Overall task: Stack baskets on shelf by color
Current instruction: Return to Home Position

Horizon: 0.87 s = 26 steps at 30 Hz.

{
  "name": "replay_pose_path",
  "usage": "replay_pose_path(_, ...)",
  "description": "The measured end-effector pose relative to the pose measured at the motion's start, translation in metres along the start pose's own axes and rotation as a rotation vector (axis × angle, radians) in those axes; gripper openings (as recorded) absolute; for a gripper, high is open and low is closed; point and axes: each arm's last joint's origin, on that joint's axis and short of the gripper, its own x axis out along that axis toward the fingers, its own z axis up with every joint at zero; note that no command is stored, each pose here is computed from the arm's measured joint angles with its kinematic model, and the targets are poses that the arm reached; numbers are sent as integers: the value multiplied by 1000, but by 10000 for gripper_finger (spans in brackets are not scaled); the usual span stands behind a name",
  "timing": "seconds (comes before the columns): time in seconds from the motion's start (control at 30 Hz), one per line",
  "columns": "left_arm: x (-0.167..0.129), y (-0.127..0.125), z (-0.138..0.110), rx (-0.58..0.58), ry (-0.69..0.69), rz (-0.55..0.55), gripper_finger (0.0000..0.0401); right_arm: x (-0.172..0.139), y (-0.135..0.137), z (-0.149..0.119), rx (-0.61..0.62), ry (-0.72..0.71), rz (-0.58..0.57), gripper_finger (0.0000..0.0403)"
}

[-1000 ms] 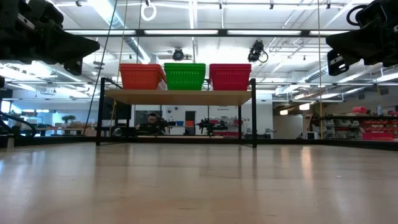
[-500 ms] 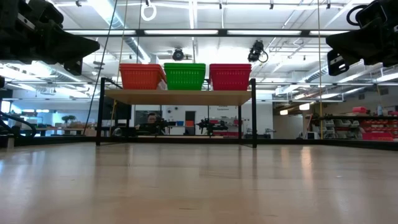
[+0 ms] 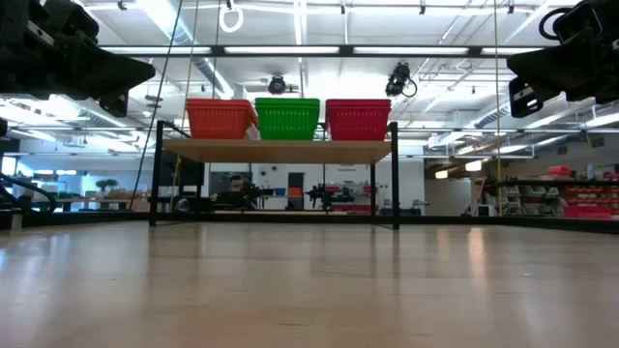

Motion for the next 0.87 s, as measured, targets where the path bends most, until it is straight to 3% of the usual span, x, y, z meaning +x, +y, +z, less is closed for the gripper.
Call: replay_pose_path(0.87, 0, 0, 0, 0, 0, 0, 34, 0, 0, 0, 0, 0, 0, 16)
